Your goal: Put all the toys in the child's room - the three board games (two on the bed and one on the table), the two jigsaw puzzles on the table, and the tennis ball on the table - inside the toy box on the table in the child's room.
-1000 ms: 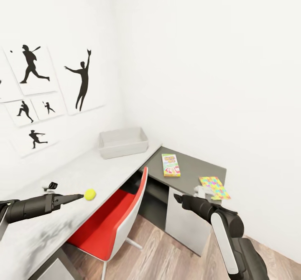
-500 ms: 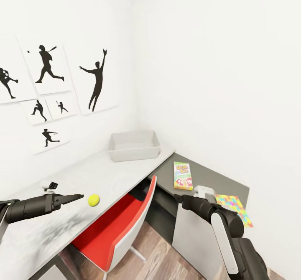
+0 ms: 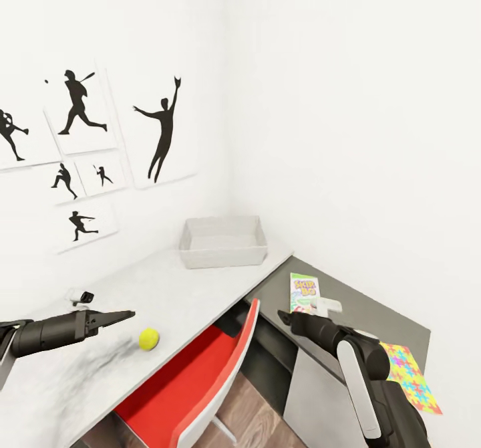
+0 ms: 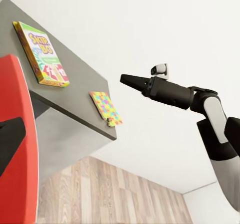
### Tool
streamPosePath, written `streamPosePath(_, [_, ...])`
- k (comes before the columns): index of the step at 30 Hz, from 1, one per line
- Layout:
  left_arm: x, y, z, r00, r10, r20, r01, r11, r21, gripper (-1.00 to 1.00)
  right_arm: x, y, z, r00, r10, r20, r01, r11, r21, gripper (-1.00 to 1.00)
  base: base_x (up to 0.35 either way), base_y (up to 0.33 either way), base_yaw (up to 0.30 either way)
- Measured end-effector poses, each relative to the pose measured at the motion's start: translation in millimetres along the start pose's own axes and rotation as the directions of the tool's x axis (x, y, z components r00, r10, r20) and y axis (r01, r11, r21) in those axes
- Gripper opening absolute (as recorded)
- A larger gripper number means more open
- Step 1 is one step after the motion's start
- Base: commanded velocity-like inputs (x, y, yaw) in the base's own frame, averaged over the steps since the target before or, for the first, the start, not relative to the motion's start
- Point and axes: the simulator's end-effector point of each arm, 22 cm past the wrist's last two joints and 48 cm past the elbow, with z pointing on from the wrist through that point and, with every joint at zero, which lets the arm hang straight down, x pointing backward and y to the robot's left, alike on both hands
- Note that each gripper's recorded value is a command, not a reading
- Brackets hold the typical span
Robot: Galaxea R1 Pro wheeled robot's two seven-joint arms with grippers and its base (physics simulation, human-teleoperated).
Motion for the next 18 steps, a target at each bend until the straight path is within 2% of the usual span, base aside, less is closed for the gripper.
streamPosePath(5, [0.1,-0.3,0.8,1.0,0.0,0.0,0.0,1.0,0.004,1.0,-0.1,0.0,0.3,1.0,0.0,0.0,0.0,1.0,0.0,1.0,0.143,-0.001,0.002])
streamPosePath(18, [0.2,-0.5,1.4,1.0,-0.001,0.001,0.001,1.0,0.005,1.0,-0.6,0.7,0.3,1.0,0.0,0.002,0.0,1.0,-0.003,1.0,0.01,0.0,0.0])
